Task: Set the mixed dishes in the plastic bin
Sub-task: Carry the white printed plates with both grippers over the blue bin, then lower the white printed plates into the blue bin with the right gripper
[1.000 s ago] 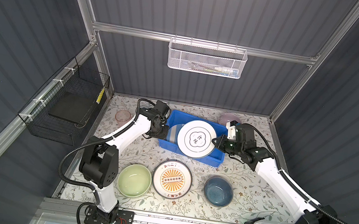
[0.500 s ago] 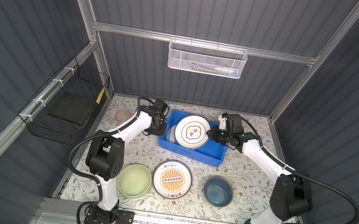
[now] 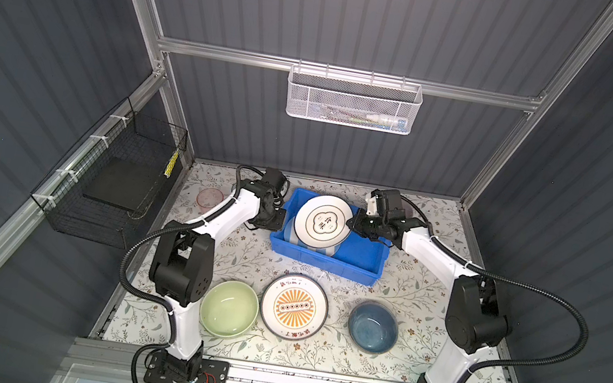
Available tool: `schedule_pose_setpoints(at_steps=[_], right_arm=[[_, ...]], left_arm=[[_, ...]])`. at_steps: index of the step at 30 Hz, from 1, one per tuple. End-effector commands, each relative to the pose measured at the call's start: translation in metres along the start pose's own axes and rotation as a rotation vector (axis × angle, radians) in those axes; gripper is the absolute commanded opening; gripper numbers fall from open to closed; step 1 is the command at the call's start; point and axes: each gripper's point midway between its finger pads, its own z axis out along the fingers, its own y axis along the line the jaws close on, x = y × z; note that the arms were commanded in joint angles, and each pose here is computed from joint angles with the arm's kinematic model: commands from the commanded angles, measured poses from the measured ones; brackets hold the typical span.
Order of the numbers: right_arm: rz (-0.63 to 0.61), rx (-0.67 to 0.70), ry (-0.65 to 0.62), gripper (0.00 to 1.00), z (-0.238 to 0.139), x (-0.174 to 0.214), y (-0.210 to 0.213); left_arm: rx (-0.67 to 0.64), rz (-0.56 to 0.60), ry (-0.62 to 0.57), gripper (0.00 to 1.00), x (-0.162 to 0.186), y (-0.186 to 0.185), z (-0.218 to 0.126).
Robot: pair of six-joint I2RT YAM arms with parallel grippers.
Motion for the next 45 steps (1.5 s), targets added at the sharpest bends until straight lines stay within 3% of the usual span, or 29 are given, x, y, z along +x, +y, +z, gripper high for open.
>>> schedule_pose_setpoints(at_steps=[1,23,41,45], right_arm=[[-0.003,-0.066,-0.041,0.04,-0.001,-0.018,0.017],[0.033,-0.107,0.015,0.05,0.040,0.000,0.003],[0.050,-0.060,0.074,0.14,0.055,0.025,-0.012],[0.048,-0.043,0.082,0.22,0.056,0.028,-0.014]], left_arm=[[0.031,0.024,0.045,0.26,0.006,-0.003,0.008],[0.036,0.019,0.090,0.13,0.014,-0.003,0.021],[0.055,0.007,0.085,0.10,0.016,-0.006,0.020],[0.053,0.009,0.084,0.09,0.016,-0.006,0.018]])
